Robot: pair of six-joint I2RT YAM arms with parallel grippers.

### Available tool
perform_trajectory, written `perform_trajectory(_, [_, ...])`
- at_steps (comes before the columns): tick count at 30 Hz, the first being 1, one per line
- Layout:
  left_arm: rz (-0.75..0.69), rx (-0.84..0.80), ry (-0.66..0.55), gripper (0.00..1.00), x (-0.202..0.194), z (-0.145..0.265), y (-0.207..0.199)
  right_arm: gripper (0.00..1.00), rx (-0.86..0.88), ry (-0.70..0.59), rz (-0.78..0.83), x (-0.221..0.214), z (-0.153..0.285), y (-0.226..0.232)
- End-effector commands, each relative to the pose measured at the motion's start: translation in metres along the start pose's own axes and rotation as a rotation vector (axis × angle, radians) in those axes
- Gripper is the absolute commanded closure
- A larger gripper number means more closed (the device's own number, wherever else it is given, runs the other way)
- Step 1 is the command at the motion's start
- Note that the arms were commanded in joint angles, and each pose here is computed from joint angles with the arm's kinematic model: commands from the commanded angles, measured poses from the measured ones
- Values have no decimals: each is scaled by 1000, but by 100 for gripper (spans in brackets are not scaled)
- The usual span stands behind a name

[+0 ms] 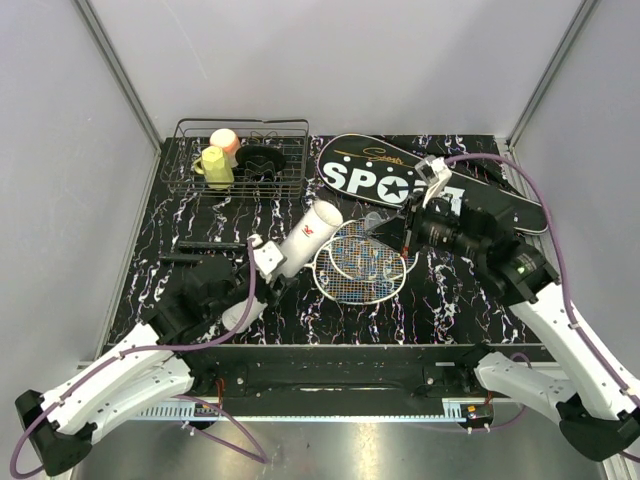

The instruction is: Pack up the badminton gear

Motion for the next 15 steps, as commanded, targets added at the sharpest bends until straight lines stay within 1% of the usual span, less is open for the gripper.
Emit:
perform_trajectory(1, [1,-190,-176,92,37,7,-11,100,164,122,26,11,11,26])
perform_trajectory(2, [4,-194,-179,92,37,7,-12,100,182,118,34,17,16,33])
perform_trajectory(5, [0,-257,-185,91,37,6,-18,100,257,164,56,26,22,46])
perform_trajectory(9, [-8,-343,-194,91,38,6,-26,100,225,245,54,33,12,44])
perform_trajectory(15, [-22,-373,-205,91,36,9,-31,100,289,319,64,35,13,50])
Point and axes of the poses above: each gripper's point midway between its finger pads, its own z axis back along the fingers, its own y axis along the line the jaws close on, x = y × z, the point moved 9 cm from there along z, back along the fingers, and after that the axes turned 3 degrees about -z, right-handed, at the moved point
